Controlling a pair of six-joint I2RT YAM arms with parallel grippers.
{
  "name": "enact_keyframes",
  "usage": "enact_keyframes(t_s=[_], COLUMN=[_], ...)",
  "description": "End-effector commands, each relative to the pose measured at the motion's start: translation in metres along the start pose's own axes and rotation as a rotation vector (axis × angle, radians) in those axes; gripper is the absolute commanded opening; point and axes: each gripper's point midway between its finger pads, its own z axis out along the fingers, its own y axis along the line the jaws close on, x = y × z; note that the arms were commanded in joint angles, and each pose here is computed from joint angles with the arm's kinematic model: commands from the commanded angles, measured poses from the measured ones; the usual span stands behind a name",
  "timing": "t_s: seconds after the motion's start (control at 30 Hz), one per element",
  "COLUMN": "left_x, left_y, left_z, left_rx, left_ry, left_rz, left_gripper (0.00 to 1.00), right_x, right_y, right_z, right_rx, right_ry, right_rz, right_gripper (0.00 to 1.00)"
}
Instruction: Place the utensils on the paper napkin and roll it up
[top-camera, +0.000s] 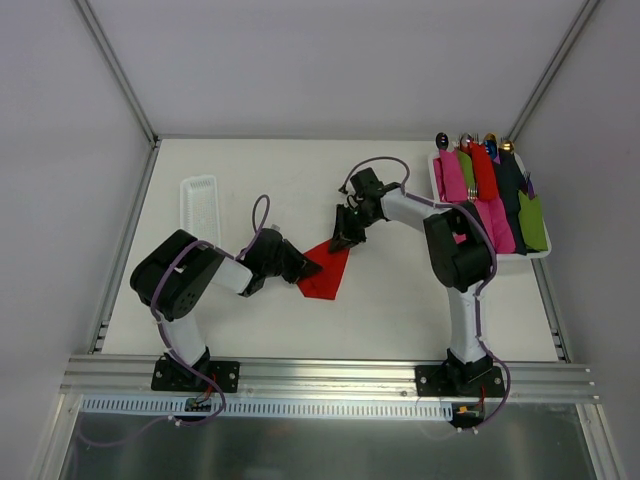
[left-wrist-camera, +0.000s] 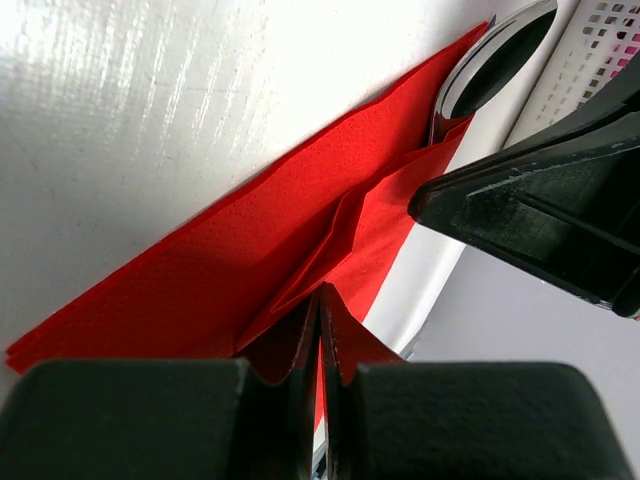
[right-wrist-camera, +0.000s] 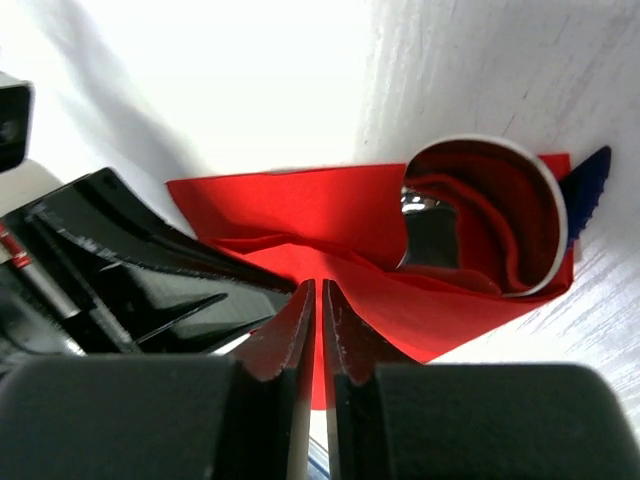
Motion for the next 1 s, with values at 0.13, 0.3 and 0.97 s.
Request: enact_keyframes(t_s=[0.13, 0.3, 0.97], left_x=[-0.004, -0.009, -0.037], left_y=[0.031, 0.019, 0.046], left_z=[-0.005, -0.013, -0.094], left_rx=[-0.121, -0.086, -0.102], left_ry=[-0.044, -0.073, -0.264], left_rz=[0.02, 0.078, 0.134], left_gripper=[0.0, 0.06, 0.58], right_x=[0.003, 0.003, 0.01], right_y=[-0.022, -0.025, -0.03], right_z=[0.012, 0.016, 0.024], right_rx=[0.116, 0.164, 0.211], right_ry=[0.046, 0.064, 0.123], right_rz=[-0.009, -0.026, -0.074], right_gripper=[0.07, 0.04, 0.02])
